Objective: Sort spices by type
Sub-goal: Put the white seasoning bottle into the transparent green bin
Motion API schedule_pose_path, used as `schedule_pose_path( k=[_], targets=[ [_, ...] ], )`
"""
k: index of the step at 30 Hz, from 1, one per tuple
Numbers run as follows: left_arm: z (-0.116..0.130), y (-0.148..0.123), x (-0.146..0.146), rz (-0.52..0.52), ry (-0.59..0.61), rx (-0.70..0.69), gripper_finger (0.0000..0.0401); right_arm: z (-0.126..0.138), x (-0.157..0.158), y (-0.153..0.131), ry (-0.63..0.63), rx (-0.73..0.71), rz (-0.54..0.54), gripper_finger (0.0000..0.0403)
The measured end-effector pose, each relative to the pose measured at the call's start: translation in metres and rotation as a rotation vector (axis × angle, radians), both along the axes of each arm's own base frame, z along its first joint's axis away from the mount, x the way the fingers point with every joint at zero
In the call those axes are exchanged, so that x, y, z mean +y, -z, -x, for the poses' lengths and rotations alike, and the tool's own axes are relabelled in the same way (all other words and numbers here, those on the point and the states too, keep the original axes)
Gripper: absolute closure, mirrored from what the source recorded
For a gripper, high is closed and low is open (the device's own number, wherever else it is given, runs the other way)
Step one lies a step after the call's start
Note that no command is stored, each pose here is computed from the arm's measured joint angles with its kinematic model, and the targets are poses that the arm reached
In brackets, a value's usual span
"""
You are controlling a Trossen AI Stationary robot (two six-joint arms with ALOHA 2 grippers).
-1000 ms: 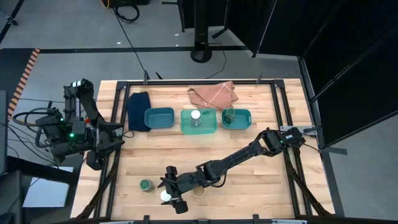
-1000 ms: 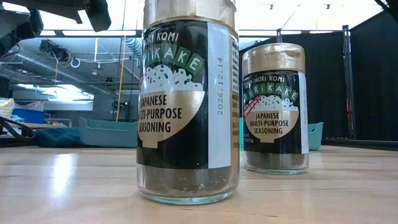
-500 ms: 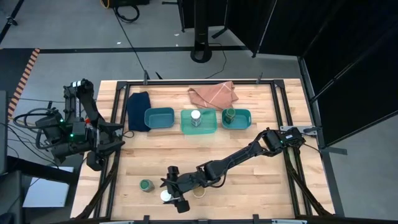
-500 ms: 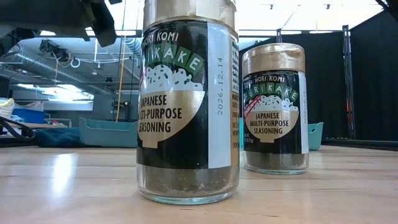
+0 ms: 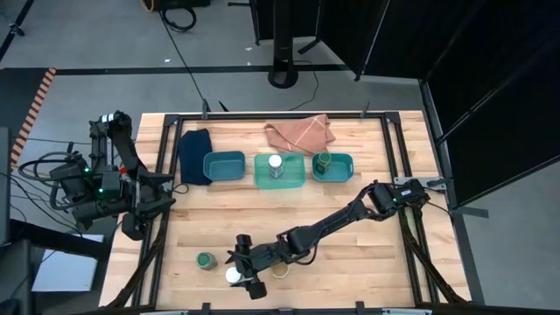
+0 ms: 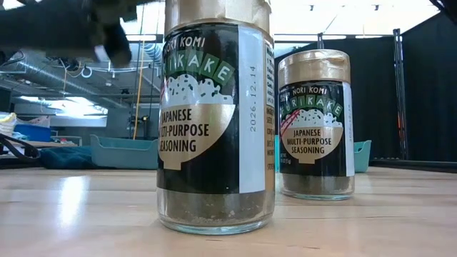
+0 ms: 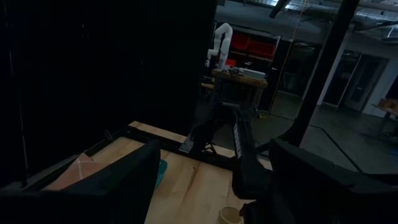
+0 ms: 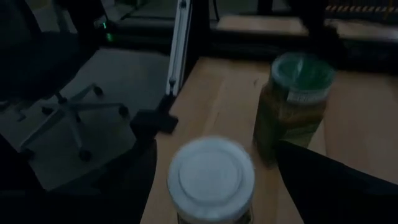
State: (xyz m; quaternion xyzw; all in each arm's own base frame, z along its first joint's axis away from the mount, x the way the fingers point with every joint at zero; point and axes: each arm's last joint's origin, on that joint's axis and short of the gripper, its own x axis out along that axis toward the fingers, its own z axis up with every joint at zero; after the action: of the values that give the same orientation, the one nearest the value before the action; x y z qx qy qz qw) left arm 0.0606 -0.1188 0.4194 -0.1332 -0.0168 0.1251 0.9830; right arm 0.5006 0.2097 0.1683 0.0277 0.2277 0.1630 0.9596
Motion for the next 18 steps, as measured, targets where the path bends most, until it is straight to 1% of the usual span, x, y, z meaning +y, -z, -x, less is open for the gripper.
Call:
schedule_pose_path(
  k=[2, 6, 11, 18],
  targets=[
    [0.000, 0.000, 0.000, 0.000, 0.001, 0.000, 0.0093, -0.004, 0.002, 0.011, 0.009, -0.015, -0.046, 0.0066],
    [0.000, 0.000, 0.000, 0.000, 0.000, 0.000, 0.0093, -0.005, 0.006, 0.030, 0.034, 0.019, -0.102, 0.0066],
    [0.000, 0.000, 0.000, -0.001, 0.000, 0.000, 0.0093, -0.004, 0.010, 0.030, 0.042, 0.020, -0.112, 0.0068],
    [0.000, 0.000, 0.000, -0.002, 0.000, 0.001, 0.0093, -0.004, 0.010, 0.030, 0.044, 0.019, -0.112, 0.0084]
  ],
)
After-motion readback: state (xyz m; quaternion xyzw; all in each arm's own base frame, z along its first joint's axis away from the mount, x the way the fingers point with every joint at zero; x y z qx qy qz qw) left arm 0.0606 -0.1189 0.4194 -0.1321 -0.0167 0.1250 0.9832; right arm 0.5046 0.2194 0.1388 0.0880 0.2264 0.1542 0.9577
